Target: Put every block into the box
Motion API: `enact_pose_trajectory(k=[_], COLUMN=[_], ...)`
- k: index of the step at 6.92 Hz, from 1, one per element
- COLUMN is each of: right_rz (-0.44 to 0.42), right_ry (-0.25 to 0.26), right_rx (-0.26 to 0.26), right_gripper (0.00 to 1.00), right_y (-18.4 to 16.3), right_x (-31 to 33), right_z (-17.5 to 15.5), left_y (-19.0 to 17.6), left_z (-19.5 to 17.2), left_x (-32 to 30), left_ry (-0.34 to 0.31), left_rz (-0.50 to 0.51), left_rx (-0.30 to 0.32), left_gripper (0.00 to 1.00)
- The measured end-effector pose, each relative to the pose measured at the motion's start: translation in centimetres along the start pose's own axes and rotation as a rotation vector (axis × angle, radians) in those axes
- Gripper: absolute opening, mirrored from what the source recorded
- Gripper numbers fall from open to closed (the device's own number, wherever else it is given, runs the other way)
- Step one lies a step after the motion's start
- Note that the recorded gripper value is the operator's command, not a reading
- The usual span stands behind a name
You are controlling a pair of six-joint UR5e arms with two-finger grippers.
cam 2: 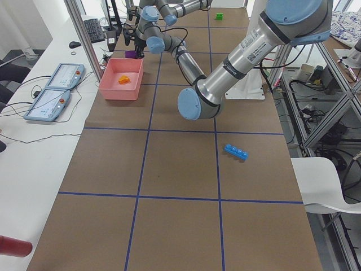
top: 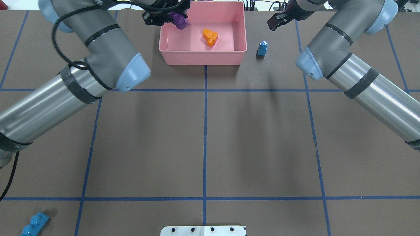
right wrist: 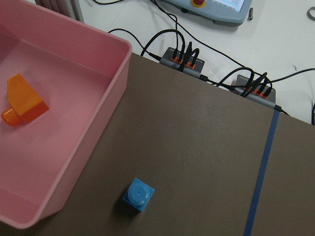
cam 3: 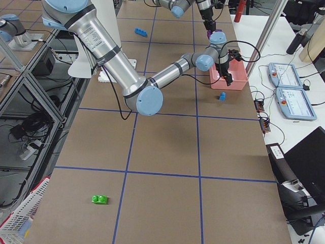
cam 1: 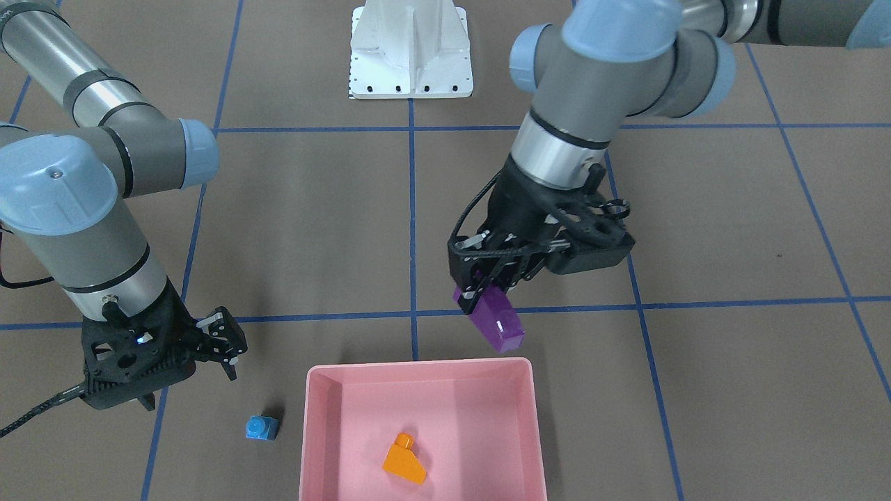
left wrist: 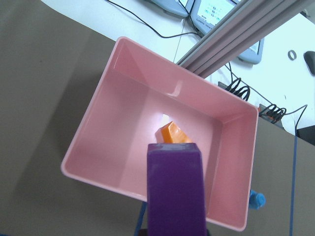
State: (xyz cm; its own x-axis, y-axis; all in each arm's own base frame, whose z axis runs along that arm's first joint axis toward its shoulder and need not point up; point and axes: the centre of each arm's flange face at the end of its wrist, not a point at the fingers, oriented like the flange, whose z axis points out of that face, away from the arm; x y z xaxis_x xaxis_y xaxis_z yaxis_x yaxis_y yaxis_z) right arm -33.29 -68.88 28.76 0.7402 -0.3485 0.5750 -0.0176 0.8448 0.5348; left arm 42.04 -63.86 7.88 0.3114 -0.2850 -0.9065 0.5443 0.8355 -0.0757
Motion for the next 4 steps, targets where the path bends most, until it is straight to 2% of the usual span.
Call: enact_pose_trajectory(k=[2,4], right_rz=[0.043,0.061], right_ry=[-0.064,-0.098], right_rx=[0.094,0.124], right_gripper=[0.99,0.99], right_y=[2.3,3.5], right_x=[2.7,3.3], right_z=[4.2,6.4], left_y=[-1.3,-2.4], left_z=[7.8,12.0], left_x=[2.2,0.6], left_ry=[-0.01,-0.047], left_rz=[-0.015,-0.016], left_rx=[0.134,0.195], left_gripper=[0.0,0.0])
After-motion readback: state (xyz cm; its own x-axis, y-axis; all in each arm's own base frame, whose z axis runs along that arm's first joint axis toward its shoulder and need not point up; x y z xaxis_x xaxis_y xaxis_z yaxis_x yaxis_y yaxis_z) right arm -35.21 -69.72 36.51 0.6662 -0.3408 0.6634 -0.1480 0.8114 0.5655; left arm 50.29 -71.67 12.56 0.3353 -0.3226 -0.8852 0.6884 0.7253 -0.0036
